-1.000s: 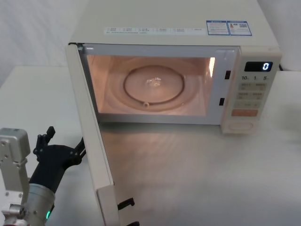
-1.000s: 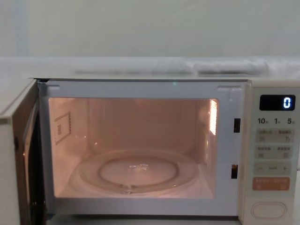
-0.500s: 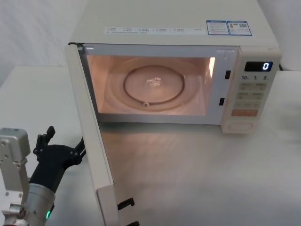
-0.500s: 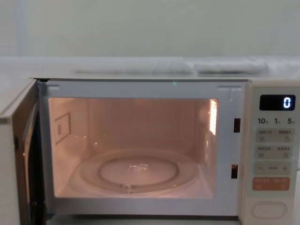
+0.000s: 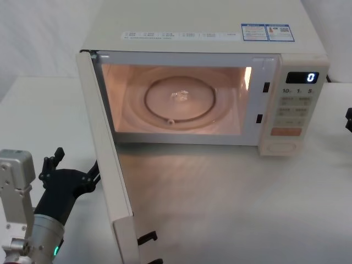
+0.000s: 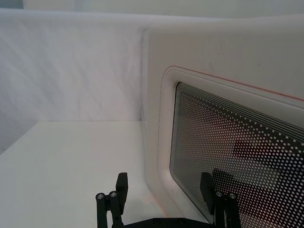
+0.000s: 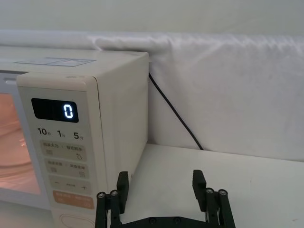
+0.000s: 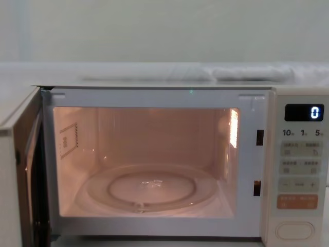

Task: Press the button to open the microwave door with one hand; close the microwave door with the other hand.

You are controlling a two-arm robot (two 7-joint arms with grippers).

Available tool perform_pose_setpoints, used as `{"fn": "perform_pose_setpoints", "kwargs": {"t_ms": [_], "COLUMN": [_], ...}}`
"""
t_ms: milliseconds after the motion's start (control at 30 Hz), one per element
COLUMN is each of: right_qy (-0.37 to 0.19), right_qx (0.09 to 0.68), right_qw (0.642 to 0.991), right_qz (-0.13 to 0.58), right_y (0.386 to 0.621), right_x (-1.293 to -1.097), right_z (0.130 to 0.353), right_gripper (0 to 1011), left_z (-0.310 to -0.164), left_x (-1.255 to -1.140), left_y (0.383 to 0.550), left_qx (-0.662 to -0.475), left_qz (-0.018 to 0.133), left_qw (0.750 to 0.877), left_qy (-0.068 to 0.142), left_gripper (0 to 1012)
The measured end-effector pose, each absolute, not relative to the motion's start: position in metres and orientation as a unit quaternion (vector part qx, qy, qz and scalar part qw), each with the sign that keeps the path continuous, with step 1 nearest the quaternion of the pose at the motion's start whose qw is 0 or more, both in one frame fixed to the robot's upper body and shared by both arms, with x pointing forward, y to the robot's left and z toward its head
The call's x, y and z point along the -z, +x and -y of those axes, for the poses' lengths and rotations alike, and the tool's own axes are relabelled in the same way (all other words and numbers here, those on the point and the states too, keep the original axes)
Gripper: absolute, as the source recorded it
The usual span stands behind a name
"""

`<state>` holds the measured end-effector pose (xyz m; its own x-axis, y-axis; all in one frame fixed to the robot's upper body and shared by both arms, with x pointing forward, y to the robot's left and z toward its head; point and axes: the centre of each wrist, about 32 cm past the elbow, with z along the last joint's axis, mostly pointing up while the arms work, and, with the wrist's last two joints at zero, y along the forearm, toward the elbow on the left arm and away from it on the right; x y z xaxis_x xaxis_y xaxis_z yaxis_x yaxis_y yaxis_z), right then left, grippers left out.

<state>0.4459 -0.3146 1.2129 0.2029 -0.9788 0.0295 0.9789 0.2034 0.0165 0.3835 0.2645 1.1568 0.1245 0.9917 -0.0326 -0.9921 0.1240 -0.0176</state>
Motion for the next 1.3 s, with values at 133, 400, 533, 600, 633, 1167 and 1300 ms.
{"fn": "perform_pose_setpoints", "kwargs": {"t_ms": [133,400,533,600,633,1167,1300], "right_qy": [-0.003,-0.003,-0.003,-0.003,-0.003,-0.003,-0.003], "right_qx": [0.631,0.631,0.631,0.631,0.631,0.631,0.631], "right_qw": [0.775,0.775,0.775,0.775,0.775,0.775,0.775], "right_qz": [0.017,0.017,0.017,0.017,0.017,0.017,0.017], "right_y": [0.4459,0.4459,0.4459,0.4459,0.4459,0.4459,0.4459], "right_x": [-1.2129,-1.2129,-1.2129,-1.2129,-1.2129,-1.2129,-1.2129], "right_z": [0.3145,0.3145,0.3145,0.3145,0.3145,0.3145,0.3145], "right_gripper": [960,1002,1002,1002,1002,1002,1002], "left_z": [-0.2645,-0.2645,-0.2645,-0.2645,-0.2645,-0.2645,-0.2645], "left_x": [-1.1568,-1.1568,-1.1568,-1.1568,-1.1568,-1.1568,-1.1568], "left_y": [0.3835,0.3835,0.3835,0.3835,0.3835,0.3835,0.3835], "left_qx": [-0.662,-0.662,-0.662,-0.662,-0.662,-0.662,-0.662], "left_qz": [-0.006,-0.006,-0.006,-0.006,-0.006,-0.006,-0.006], "left_qw": [0.750,0.750,0.750,0.750,0.750,0.750,0.750], "left_qy": [-0.017,-0.017,-0.017,-0.017,-0.017,-0.017,-0.017], "left_gripper": [1001,1001,1001,1001,1001,1001,1001]}}
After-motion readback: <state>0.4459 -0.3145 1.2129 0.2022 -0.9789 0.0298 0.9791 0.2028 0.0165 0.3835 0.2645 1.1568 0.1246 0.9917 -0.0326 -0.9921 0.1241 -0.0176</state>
